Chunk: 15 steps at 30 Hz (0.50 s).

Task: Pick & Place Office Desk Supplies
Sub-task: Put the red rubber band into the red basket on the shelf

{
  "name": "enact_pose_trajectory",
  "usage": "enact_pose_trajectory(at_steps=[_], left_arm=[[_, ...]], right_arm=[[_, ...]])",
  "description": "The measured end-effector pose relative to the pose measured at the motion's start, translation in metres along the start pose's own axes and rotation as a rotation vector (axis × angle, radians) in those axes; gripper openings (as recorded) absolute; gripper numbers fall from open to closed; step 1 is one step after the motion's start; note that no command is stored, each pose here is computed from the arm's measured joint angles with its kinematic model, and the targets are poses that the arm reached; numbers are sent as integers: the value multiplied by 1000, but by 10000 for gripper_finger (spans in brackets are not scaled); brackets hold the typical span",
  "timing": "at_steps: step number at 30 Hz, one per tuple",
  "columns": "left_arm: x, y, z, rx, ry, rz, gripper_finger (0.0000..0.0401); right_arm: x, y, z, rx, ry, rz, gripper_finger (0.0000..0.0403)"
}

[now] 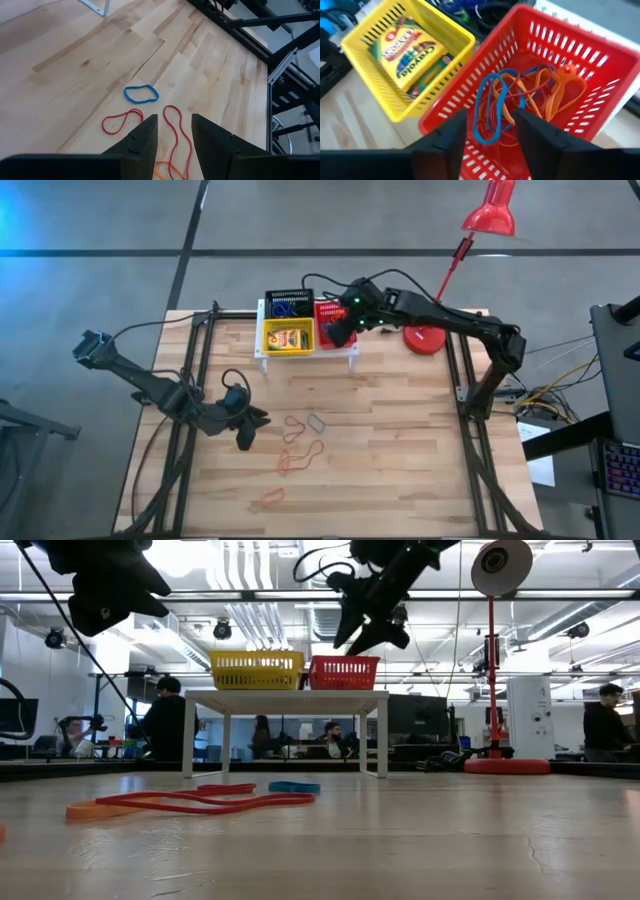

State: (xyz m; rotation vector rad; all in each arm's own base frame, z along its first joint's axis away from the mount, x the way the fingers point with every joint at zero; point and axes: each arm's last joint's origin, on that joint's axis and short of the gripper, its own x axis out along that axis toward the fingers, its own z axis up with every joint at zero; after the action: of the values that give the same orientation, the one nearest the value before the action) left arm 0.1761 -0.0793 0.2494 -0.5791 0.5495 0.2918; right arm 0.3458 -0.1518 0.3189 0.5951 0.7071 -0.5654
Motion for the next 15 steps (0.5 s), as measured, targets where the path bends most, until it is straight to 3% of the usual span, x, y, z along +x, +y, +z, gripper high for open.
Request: enact_pose_trajectory(at_steps=[4,8,12,15], left_arm=[[0,0,0,-4,0,0,124],[0,0,0,-29,-1,3,124],[7,1,0,-48,15,23,124],[19,2,-3,-26,101,26,124]], right_arm=[[-20,4,2,-42,-38,29,193],[-51,17,-1,-91,-89,80,204],[-77,36,-15,-147,-94,133,204],[-88,55,-36,-217,-70,181,199]])
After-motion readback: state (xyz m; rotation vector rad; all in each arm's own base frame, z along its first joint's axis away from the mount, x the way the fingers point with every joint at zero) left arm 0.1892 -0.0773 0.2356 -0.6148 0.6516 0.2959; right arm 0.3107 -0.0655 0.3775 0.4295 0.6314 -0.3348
